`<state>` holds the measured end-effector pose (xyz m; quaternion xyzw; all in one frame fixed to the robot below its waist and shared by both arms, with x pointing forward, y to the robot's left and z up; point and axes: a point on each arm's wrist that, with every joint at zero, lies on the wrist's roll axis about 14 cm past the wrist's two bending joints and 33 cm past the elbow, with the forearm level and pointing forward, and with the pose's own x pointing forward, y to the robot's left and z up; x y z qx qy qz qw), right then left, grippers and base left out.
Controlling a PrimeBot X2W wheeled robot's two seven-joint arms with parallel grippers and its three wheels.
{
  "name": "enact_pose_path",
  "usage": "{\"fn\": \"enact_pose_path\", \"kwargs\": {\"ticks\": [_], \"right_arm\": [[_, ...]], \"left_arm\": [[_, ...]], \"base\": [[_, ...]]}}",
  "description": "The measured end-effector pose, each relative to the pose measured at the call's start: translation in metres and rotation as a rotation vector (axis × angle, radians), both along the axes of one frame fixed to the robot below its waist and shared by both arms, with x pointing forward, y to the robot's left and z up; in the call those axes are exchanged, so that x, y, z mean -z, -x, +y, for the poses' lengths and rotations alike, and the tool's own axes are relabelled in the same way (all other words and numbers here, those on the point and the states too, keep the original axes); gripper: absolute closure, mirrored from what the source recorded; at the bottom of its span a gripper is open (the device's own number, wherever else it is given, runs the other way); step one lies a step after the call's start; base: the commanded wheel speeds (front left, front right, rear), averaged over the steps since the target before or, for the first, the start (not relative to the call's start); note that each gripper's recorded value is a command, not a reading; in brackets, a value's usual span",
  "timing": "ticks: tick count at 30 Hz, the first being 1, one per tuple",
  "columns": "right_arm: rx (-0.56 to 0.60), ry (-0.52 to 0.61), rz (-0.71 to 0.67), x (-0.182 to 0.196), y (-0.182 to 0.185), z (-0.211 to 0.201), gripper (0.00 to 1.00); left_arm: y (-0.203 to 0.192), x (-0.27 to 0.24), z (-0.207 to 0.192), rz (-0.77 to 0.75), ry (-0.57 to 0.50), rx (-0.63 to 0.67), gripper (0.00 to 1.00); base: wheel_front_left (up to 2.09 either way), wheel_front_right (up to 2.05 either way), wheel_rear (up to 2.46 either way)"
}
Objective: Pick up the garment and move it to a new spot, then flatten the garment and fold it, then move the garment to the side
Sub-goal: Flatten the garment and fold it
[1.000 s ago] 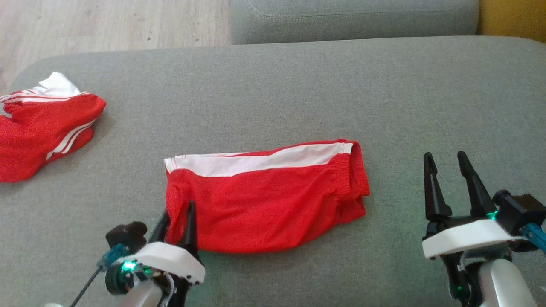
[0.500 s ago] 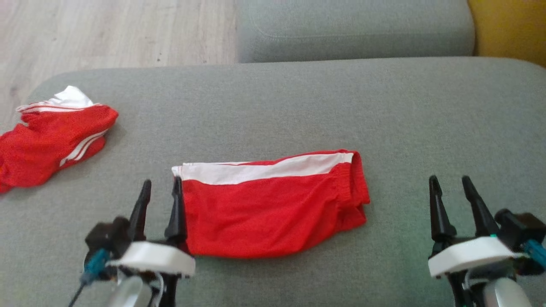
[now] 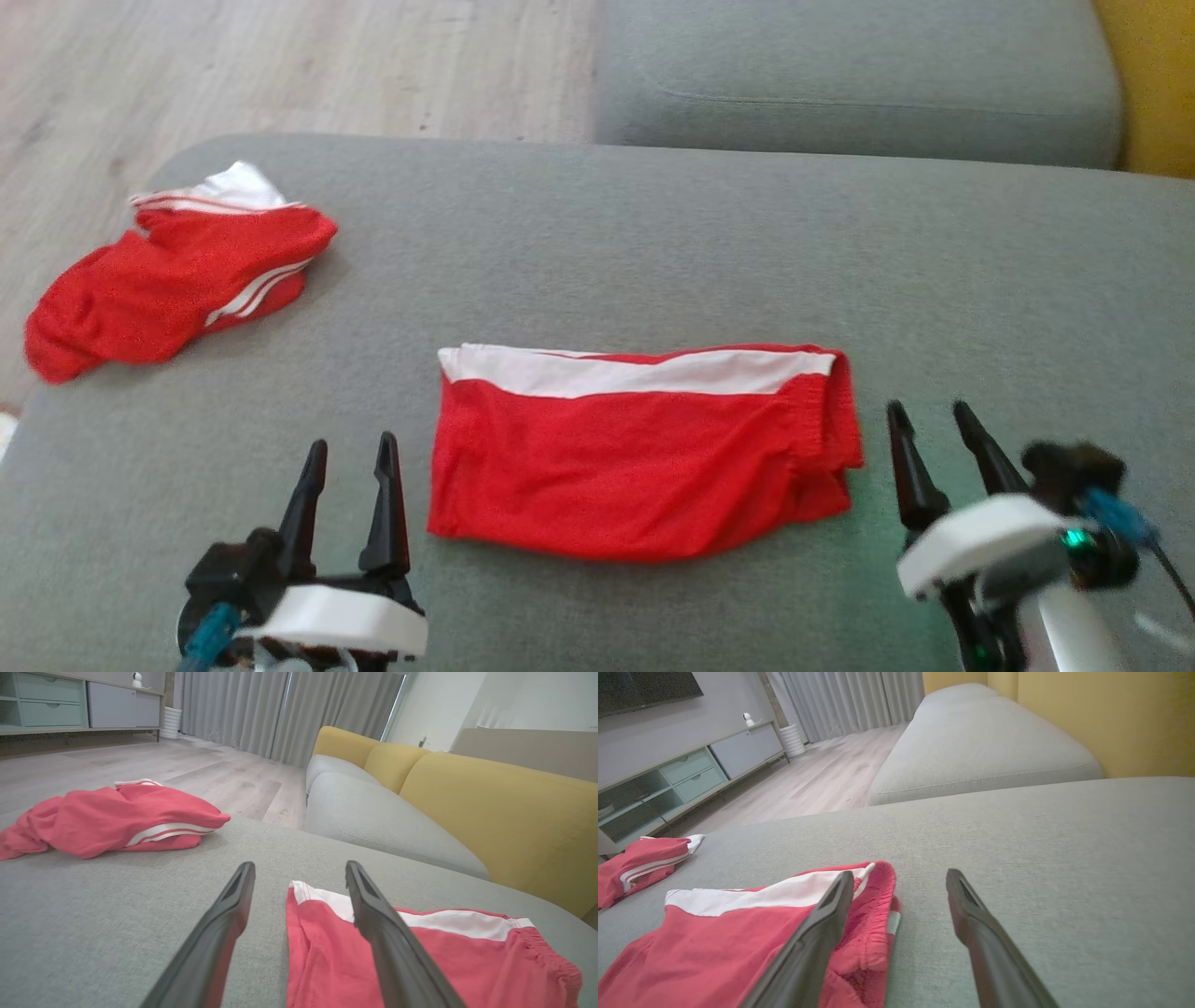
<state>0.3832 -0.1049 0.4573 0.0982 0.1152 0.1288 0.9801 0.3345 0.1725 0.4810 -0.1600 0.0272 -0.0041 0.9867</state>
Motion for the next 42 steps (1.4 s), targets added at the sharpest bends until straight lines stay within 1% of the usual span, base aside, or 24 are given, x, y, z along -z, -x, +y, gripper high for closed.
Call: {"fn": "enact_pose_path", "kwargs": {"ticks": [5, 9, 12, 15, 18, 22, 23, 24, 25, 27, 31, 33, 38, 39, 42], "right_arm": [[-0.077, 0.02, 0.052, 0.007, -0.022, 0.027, 0.0], [-0.129, 0.079, 0.134, 0.028, -0.028, 0.041, 0.0], [-0.149, 0.157, 0.207, 0.048, -0.026, 0.04, 0.0], [-0.159, 0.181, 0.29, 0.068, -0.018, 0.039, 0.0], [-0.172, 0.196, 0.359, 0.084, -0.009, 0.039, 0.0], [-0.175, 0.165, 0.406, 0.091, -0.004, 0.043, 0.0], [-0.175, 0.15, 0.41, 0.09, -0.005, 0.045, 0.16], [-0.177, 0.138, 0.414, 0.09, -0.005, 0.047, 0.52], [-0.179, 0.128, 0.418, 0.09, -0.005, 0.049, 0.64], [-0.177, 0.106, 0.421, 0.089, -0.005, 0.051, 1.0], [-0.158, 0.054, 0.438, 0.089, -0.003, 0.05, 1.0], [-0.134, 0.047, 0.437, 0.086, -0.006, 0.043, 1.0], [-0.016, 0.061, 0.414, 0.074, -0.022, -0.001, 1.0], [-0.016, 0.061, 0.414, 0.074, -0.022, -0.001, 1.0], [0.071, 0.067, 0.402, 0.066, -0.027, -0.04, 1.0]], "left_arm": [[0.01, 0.006, 0.008, 0.02, 0.007, -0.038, 0.0], [0.014, 0.008, 0.01, 0.024, 0.013, -0.057, 0.0], [0.017, 0.008, 0.01, 0.026, 0.027, -0.069, 0.0], [0.019, 0.01, 0.011, 0.03, 0.035, -0.079, 0.0], [0.021, 0.012, 0.013, 0.035, 0.039, -0.088, 0.0], [0.023, 0.012, 0.012, 0.03, 0.042, -0.086, 0.0], [0.023, 0.012, 0.012, 0.03, 0.043, -0.088, 0.0], [0.023, 0.012, 0.013, 0.03, 0.044, -0.089, 0.0], [0.023, 0.012, 0.013, 0.031, 0.044, -0.089, 0.0], [0.024, 0.015, 0.012, 0.038, 0.037, -0.085, 0.0], [0.024, 0.019, 0.005, 0.05, 0.031, -0.062, 0.0], [0.021, 0.018, 0.0, 0.049, 0.031, -0.044, 0.0], [0.012, 0.018, -0.016, 0.047, 0.03, 0.014, 0.0], [0.012, 0.018, -0.016, 0.047, 0.03, 0.014, 0.0], [0.009, 0.019, -0.027, 0.051, 0.031, 0.05, 0.0]], "base": [[0.0, 0.0, 0.0], [0.0, 0.0, 0.0], [0.0, 0.0, 0.0], [0.0, 0.0, 0.0], [0.0, 0.0, 0.0], [0.0, 0.0, 0.0], [0.0, 0.0, 0.0], [0.0, 0.0, 0.0], [0.0, 0.0, 0.0], [0.0, 0.0, 0.0], [0.0, 0.0, 0.0], [0.0, 0.0, 0.0], [0.0, 0.0, 0.0], [0.0, 0.0, 0.0], [0.0, 0.0, 0.0]]}}
